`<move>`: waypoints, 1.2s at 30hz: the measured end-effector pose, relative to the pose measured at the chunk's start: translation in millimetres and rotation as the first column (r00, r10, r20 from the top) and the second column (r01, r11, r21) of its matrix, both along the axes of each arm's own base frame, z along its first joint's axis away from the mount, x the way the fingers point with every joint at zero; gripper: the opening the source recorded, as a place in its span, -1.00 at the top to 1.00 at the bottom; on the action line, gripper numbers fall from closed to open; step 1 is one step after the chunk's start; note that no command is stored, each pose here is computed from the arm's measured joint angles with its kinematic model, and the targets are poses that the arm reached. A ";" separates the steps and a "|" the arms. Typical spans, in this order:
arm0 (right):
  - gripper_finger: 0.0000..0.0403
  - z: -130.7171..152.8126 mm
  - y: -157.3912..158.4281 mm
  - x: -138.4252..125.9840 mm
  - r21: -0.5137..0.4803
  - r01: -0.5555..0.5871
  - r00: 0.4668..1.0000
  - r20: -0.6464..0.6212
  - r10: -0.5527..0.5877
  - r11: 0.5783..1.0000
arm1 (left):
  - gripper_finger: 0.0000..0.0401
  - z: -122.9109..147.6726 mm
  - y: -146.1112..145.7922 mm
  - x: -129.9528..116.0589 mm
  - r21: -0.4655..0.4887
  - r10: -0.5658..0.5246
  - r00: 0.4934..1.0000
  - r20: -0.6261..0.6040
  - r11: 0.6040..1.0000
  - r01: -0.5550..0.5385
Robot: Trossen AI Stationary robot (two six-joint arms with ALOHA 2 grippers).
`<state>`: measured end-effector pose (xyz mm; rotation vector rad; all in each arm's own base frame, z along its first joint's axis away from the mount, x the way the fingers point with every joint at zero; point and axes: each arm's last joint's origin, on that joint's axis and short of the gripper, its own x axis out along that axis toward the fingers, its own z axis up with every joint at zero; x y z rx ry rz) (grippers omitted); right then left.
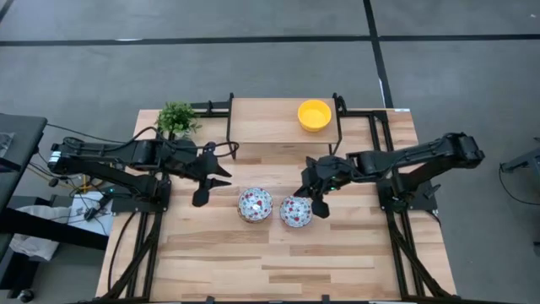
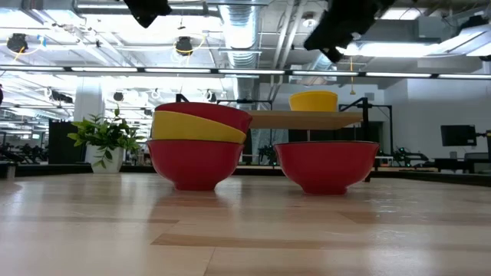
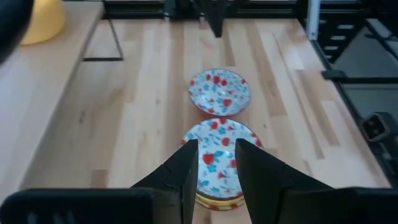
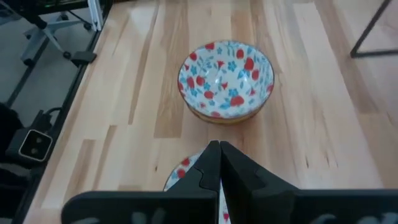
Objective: Pick & Place Mini bowls
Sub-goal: Remove the red bowl from the stacked bowls
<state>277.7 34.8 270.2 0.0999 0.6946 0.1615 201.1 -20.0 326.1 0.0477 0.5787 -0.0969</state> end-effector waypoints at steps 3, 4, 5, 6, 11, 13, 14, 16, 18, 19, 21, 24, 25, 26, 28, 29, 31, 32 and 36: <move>1.00 6.1 1.4 13.0 -0.036 -0.031 0.999 -0.010 0.031 0.999 | 0.47 -0.3 -0.9 -0.3 -0.030 -0.020 1.000 -0.007 0.999 0.020; 1.00 8.3 2.0 18.0 -0.052 -0.045 0.999 -0.012 0.044 0.998 | 0.47 -0.7 -1.1 -0.6 -0.043 -0.021 1.000 -0.013 0.999 0.020; 1.00 9.7 2.6 23.1 -0.068 -0.058 0.998 -0.022 0.057 0.996 | 0.47 -1.1 -1.3 -0.9 -0.051 -0.022 1.000 -0.019 0.998 0.021; 1.00 10.4 2.9 27.1 -0.083 -0.072 0.997 -0.039 0.069 0.994 | 0.47 -1.8 -1.4 -1.4 -0.061 -0.022 0.999 -0.029 0.998 0.020; 1.00 15.9 1.2 51.0 -0.114 -0.098 0.990 -0.113 0.085 0.989 | 0.47 -7.2 -2.3 -5.6 -0.113 -0.038 0.994 -0.106 0.993 0.026; 1.00 17.1 -0.9 60.2 -0.124 -0.108 0.987 -0.128 0.092 0.986 | 0.47 -8.5 -2.9 -8.6 -0.139 -0.060 0.989 -0.133 0.989 0.041; 1.00 16.6 -1.7 63.0 -0.132 -0.117 0.985 -0.144 0.098 0.984 | 0.47 -8.3 -3.3 -9.5 -0.154 -0.067 0.988 -0.136 0.987 0.046; 1.00 19.0 -1.3 71.9 -0.150 -0.133 0.986 -0.124 0.115 0.980 | 0.47 -5.9 -4.9 -12.8 -0.167 -0.078 0.989 -0.124 0.984 0.057; 1.00 19.5 -0.2 76.6 -0.165 -0.152 0.983 -0.125 0.133 0.974 | 0.47 -3.2 -6.7 -16.9 -0.169 -0.091 0.990 -0.109 0.983 0.072; 1.00 19.8 0.1 78.5 -0.171 -0.159 0.983 -0.122 0.140 0.972 | 0.47 -1.9 -7.7 -19.1 -0.171 -0.097 0.990 -0.102 0.982 0.079; 1.00 18.3 0.6 83.2 -0.175 -0.165 0.982 -0.120 0.145 0.971 | 0.47 1.0 -9.4 -24.1 -0.179 -0.103 0.991 -0.088 0.980 0.086; 1.00 13.7 0.7 85.2 -0.174 -0.168 0.980 -0.137 0.145 0.970 | 0.47 5.6 -11.7 -31.4 -0.187 -0.111 0.992 -0.062 0.977 0.097; 1.00 13.2 0.6 86.5 -0.176 -0.167 0.980 -0.133 0.145 0.970 | 0.47 6.9 -12.5 -33.5 -0.184 -0.112 0.992 -0.053 0.978 0.101; 1.00 11.8 0.5 86.1 -0.175 -0.169 0.979 -0.145 0.144 0.970 | 0.47 8.0 -13.3 -35.5 -0.181 -0.114 0.992 -0.045 0.978 0.104; 1.00 8.2 0.8 88.7 -0.175 -0.170 0.978 -0.148 0.145 0.970 | 0.47 9.9 -14.4 -39.0 -0.169 -0.109 0.994 -0.032 0.980 0.102; 1.00 6.6 1.1 90.0 -0.175 -0.171 0.978 -0.150 0.145 0.970 | 0.47 10.5 -14.8 -40.7 -0.164 -0.107 0.994 -0.029 0.981 0.101; 1.00 2.3 2.1 90.5 -0.172 -0.176 0.974 -0.171 0.147 0.969 | 0.47 9.1 -15.2 -42.7 -0.154 -0.099 0.995 -0.025 0.984 0.094; 1.00 0.6 3.1 92.2 -0.173 -0.178 0.974 -0.169 0.149 0.969 | 0.47 6.2 -15.4 -44.2 -0.153 -0.095 0.995 -0.028 0.984 0.090; 1.00 -1.4 8.6 92.1 -0.166 -0.186 0.971 -0.178 0.156 0.968 | 0.47 -12.1 -14.2 -50.0 -0.175 -0.063 0.995 -0.071 0.983 0.049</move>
